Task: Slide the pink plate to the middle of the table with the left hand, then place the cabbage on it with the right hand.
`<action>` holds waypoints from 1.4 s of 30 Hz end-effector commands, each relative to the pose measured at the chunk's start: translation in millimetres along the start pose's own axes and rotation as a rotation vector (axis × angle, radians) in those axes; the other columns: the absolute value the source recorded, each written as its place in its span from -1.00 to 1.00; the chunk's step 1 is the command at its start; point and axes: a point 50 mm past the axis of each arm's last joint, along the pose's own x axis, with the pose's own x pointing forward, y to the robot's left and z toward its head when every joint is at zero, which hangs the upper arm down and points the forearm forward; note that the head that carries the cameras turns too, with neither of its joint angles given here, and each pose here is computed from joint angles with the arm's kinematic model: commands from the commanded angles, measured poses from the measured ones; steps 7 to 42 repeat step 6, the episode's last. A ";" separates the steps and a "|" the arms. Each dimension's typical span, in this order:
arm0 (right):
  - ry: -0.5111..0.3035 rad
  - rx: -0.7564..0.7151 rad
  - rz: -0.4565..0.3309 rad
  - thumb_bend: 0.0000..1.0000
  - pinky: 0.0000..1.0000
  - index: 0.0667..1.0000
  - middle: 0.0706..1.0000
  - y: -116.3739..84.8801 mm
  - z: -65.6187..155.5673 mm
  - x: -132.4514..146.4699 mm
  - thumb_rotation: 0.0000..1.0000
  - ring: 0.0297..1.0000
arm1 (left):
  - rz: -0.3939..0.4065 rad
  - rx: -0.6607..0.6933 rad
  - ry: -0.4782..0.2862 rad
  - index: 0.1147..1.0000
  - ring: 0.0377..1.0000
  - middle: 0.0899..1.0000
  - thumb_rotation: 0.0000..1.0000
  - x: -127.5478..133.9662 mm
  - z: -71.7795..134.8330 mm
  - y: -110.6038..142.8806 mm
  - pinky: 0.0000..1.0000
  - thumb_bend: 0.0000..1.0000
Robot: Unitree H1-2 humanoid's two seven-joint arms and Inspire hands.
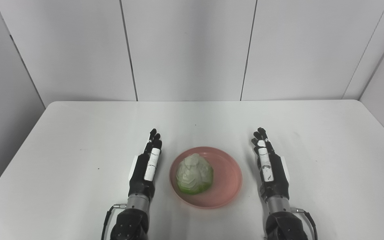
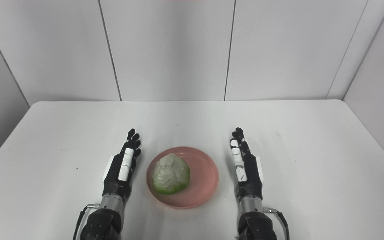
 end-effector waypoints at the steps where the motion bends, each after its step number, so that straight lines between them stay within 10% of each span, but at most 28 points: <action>1: -0.037 0.034 0.002 0.71 1.00 0.86 0.87 4.0 -0.2 -2.7 0.79 0.89 | -0.009 0.006 -0.012 1.00 1.00 1.00 0.83 -0.7 1.1 1.4 1.00 0.71; 42: -0.034 0.033 0.005 0.69 1.00 0.87 0.88 4.4 -0.8 -2.9 0.80 0.90 | -0.006 -0.001 -0.013 1.00 1.00 1.00 0.82 -0.4 1.1 1.7 1.00 0.76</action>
